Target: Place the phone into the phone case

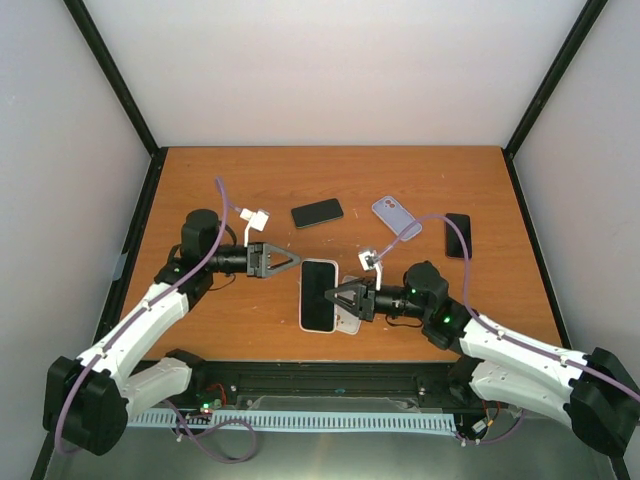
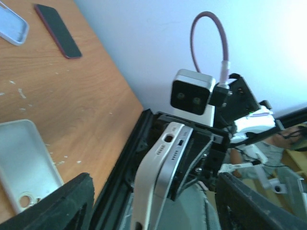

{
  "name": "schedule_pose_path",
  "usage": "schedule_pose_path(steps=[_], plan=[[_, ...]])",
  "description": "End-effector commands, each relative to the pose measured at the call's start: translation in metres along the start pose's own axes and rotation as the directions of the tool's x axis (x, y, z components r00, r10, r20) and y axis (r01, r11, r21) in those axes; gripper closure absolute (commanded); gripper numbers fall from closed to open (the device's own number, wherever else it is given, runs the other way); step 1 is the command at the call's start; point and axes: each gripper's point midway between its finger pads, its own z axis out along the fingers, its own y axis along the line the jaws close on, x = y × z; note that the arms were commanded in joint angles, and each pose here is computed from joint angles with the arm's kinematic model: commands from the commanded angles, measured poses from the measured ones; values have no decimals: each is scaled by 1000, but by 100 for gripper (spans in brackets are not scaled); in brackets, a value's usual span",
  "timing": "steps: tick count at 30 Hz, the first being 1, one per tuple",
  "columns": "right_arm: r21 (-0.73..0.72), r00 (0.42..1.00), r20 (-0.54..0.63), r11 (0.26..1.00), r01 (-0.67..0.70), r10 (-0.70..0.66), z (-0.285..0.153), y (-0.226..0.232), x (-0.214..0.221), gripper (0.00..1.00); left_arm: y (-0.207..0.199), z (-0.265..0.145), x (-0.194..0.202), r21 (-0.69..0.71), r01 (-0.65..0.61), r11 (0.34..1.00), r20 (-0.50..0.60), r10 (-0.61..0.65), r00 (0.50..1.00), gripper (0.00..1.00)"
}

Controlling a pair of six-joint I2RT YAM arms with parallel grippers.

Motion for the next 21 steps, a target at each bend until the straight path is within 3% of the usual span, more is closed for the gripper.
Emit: schedule_pose_path(steps=[1,4,10,12,19,21], plan=[[-98,996,46,992,79,-75,1,32,-24,94,-22,-2,3,119,-55,991,-27,58,998,34],[-114,996,44,990,83,-78,4,34,-27,94,-15,0,7,114,-34,993,-36,38,999,40],[-139,996,47,987,83,-77,8,37,-30,94,-8,1,12,111,-26,993,-42,31,999,37],[-144,996,40,986,79,-74,10,37,-29,94,-10,0,12,123,-27,992,-41,32,999,41],[-117,998,35,992,57,-53,16,30,-32,90,-15,0,12,140,-57,989,-43,64,997,91],[-85,999,40,996,40,-37,16,24,-33,86,-12,0,12,122,-55,991,-47,61,997,99]])
